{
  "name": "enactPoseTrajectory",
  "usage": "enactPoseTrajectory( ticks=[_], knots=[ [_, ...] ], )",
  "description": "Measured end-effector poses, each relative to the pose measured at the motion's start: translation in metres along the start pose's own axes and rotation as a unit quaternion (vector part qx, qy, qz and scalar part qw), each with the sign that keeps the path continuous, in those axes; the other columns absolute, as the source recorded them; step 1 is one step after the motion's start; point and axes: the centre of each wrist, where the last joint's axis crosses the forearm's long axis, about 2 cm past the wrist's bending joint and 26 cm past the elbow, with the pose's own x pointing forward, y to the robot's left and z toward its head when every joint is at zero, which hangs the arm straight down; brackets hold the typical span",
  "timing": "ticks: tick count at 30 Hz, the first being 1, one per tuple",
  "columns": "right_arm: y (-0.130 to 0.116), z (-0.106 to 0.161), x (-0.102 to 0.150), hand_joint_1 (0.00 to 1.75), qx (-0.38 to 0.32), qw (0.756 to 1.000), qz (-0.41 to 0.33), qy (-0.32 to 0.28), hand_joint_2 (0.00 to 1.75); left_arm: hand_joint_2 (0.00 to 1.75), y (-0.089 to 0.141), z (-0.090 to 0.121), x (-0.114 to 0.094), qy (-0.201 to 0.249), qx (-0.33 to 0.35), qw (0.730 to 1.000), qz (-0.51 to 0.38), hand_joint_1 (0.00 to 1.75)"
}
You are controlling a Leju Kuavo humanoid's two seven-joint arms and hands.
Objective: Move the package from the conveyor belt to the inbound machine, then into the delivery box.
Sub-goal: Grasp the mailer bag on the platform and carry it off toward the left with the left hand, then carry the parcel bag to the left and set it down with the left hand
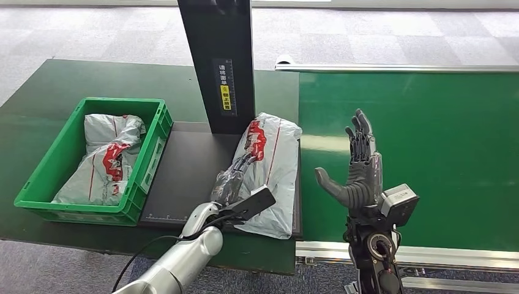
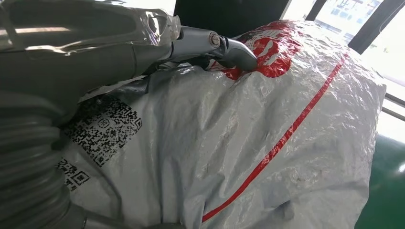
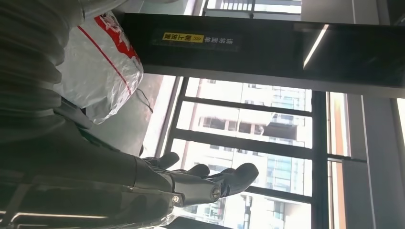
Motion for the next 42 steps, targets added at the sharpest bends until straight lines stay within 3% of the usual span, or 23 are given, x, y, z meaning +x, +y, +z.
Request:
enactPoseTrajectory(
  ticks=[2, 3, 6, 7, 10, 15, 21, 25, 29, 31, 35, 39, 42],
  knots=[
    [-0.001, 0.0, 0.0, 0.0, -0.003, 1.0, 0.001, -0.001, 1.75, 1.75, 0.0, -0.001, 0.0, 0.004, -0.003, 1.0, -0.013, 0.0],
    [-0.001, 0.001, 0.0, 0.0, -0.005, 1.0, 0.001, -0.001, 1.75, 1.75, 0.0, -0.001, 0.001, 0.006, -0.004, 1.0, -0.028, 0.11],
    [-0.002, 0.002, 0.001, 0.0, -0.011, 1.0, 0.002, -0.003, 1.75, 1.75, -0.003, -0.002, 0.007, 0.003, -0.008, 0.995, -0.103, 1.41],
    [-0.003, 0.003, 0.001, 0.0, -0.013, 1.0, 0.003, -0.003, 1.75, 1.75, -0.004, -0.002, 0.008, -0.001, -0.011, 0.992, -0.123, 1.74],
    [-0.005, 0.007, 0.002, 0.0, -0.02, 1.0, 0.007, -0.004, 1.75, 1.75, -0.008, -0.001, 0.009, -0.014, -0.02, 0.99, -0.139, 1.75],
    [-0.009, 0.013, 0.003, 0.0, -0.037, 0.999, 0.018, -0.004, 1.75, 1.75, -0.007, 0.001, 0.003, -0.061, -0.03, 0.995, -0.071, 1.75],
    [-0.02, 0.024, 0.007, 0.0, -0.061, 0.997, 0.036, -0.006, 1.75, 1.75, 0.014, 0.01, -0.006, -0.092, 0.037, 0.995, -0.011, 1.75],
    [-0.03, 0.034, 0.015, 0.0, -0.075, 0.996, 0.055, -0.01, 1.75, 1.75, 0.053, 0.025, -0.018, -0.105, 0.127, 0.986, -0.039, 1.75],
    [-0.04, 0.041, 0.022, 0.0, -0.088, 0.993, 0.072, -0.014, 1.75, 1.75, 0.101, 0.048, -0.025, -0.118, 0.233, 0.958, -0.118, 1.75],
    [-0.045, 0.045, 0.024, 0.0, -0.094, 0.992, 0.081, -0.015, 1.75, 1.75, 0.125, 0.063, -0.029, -0.121, 0.294, 0.935, -0.158, 1.75],
    [-0.052, 0.056, 0.028, 0.0, -0.109, 0.989, 0.095, -0.016, 1.75, 1.75, 0.176, 0.102, -0.036, -0.109, 0.431, 0.862, -0.246, 1.75],
    [-0.051, 0.072, 0.034, 0.0, -0.118, 0.987, 0.108, -0.016, 1.75, 1.75, 0.221, 0.137, -0.054, -0.05, 0.481, 0.821, -0.304, 1.75],
    [-0.048, 0.073, 0.038, 0.0, -0.121, 0.986, 0.114, -0.019, 1.75, 1.75, 0.249, 0.137, -0.073, 0.028, 0.453, 0.824, -0.338, 1.75]
  ],
)
